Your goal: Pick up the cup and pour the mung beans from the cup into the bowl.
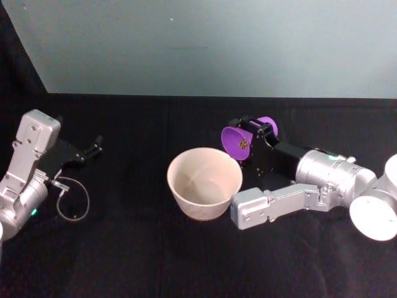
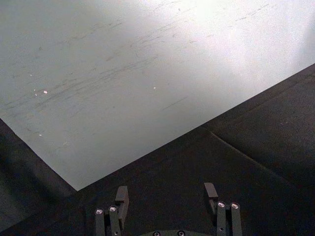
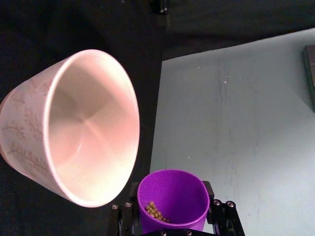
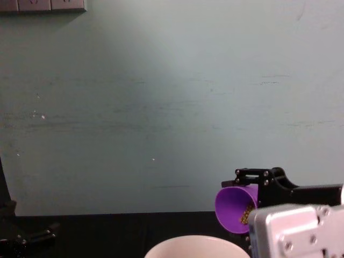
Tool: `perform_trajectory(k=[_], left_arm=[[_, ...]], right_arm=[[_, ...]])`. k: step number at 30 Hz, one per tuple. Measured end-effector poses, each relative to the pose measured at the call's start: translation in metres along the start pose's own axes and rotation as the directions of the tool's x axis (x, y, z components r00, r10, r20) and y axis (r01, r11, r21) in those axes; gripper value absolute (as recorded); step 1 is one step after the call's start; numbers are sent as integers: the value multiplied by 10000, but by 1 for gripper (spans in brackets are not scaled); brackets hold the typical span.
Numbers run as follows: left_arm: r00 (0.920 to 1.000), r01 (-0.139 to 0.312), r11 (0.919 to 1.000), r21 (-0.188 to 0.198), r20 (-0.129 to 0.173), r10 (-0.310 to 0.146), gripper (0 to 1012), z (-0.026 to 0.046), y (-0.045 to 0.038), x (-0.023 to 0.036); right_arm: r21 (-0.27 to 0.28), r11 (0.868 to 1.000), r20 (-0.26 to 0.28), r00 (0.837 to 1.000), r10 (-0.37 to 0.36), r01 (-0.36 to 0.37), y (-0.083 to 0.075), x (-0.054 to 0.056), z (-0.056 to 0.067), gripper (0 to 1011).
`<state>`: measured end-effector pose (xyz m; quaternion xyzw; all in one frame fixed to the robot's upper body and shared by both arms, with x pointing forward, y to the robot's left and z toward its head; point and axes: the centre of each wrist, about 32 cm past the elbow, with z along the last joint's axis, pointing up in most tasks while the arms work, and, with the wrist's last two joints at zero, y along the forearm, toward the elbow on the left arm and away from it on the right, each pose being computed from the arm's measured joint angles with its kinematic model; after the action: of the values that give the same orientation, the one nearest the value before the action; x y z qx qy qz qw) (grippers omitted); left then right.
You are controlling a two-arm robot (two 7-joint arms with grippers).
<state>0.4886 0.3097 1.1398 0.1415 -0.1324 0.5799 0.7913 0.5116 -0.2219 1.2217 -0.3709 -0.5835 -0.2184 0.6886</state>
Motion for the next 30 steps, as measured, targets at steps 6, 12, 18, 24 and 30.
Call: perform_trajectory(k=[6,12,18,24,30], left_arm=[[10000,0,10000,-1,0,0,1000,0,0,0],[10000,0,10000,0,0,0,1000,0,0,0],[10000,1,10000,0,0,-1,1000,0,0,0],[10000,0,10000,-1,0,0,1000,0,0,0],[10000,0,10000,-1,0,0,1000,0,0,0]], right_arm=[[-50,10000,621,9981,41,-38,38,-34,42,739],[-82,10000,1147,9934,-20,30,55,-51,61,739],[-103,9999,1555,9878,-62,79,63,-64,67,739],[-178,9998,1851,9827,-81,116,73,-67,79,739],[-302,9994,2136,9769,-93,161,80,-69,84,739]])
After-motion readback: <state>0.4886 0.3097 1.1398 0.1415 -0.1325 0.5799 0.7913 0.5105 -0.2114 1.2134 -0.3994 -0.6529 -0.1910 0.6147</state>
